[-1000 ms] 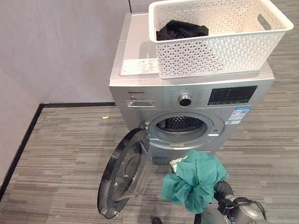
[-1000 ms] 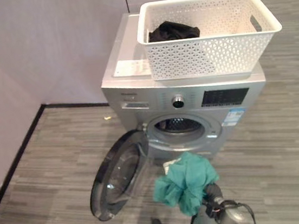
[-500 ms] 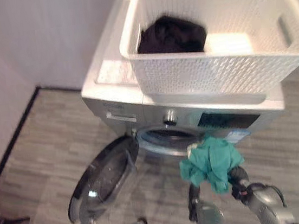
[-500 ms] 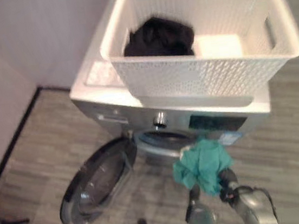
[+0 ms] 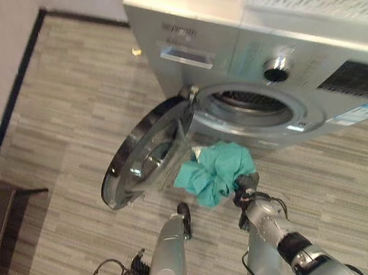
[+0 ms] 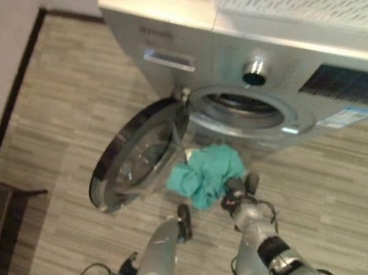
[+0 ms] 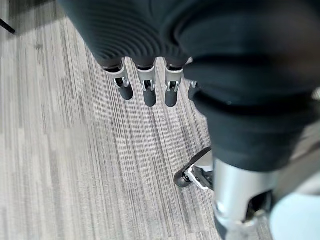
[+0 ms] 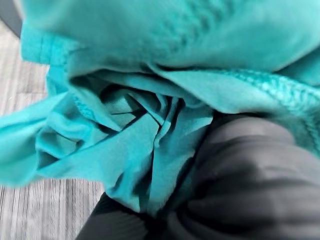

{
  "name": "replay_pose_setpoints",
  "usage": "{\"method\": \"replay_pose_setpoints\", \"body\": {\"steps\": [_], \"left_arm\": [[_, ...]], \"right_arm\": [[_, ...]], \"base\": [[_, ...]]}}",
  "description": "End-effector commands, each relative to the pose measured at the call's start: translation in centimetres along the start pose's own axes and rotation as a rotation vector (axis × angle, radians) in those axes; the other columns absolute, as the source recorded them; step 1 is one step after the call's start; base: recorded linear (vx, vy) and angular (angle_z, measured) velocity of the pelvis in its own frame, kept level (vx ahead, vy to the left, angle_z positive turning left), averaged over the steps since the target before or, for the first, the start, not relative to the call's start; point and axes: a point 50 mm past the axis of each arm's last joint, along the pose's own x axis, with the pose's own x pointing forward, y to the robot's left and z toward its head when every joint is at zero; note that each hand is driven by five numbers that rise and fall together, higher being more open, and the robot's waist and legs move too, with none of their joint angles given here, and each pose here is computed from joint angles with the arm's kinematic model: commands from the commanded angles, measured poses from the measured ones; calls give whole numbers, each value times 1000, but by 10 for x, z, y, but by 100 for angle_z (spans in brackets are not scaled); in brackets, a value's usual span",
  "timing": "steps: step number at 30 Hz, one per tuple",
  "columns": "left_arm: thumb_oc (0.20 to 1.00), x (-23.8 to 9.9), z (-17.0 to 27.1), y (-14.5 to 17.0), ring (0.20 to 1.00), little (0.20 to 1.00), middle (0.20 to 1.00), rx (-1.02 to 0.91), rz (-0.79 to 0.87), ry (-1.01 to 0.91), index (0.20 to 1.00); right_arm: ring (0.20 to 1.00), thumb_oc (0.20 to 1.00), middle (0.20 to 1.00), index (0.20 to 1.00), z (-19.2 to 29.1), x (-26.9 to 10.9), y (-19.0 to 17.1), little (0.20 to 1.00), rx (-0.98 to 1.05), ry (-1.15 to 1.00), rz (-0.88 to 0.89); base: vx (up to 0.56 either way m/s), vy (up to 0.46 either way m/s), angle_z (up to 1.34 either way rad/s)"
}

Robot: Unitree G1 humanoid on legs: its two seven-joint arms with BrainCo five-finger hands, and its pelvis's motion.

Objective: Grab the laundry basket,head to the washer,open it,put in the laundry and shut it.

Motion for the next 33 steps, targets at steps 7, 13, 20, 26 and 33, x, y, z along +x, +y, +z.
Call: {"method": "replay_pose_setpoints", "body": {"steps": [7,13,20,26,33], "left_arm": [[1000,-9,-25,-13,1000,1000,1000,-64,21,92,1000],[1000,-12,-29,-21,1000,1000,1000,-68,-20,87,1000],[1000,-10,-21,-16,1000,1000,1000,-48,-32,39,1000],[1000,-9,-13,-16,1000,1000,1000,-53,-47,2,1000],[1000,-10,-14,-8,1000,1000,1000,-28,-63,-30,1000]], "right_arm": [[200,200,200,200,78,18,7,200,353,-342,-112],[200,200,200,200,150,31,-3,200,526,-528,-230],[200,200,200,200,238,23,-25,200,662,-692,-324],[200,200,200,200,309,0,3,200,542,-873,-217],[558,558,558,558,392,-45,49,558,274,-1077,-101]], "base": [[-20,-11,31],[-22,-42,14],[-19,-47,14],[-7,0,6],[-6,-14,6]]}}
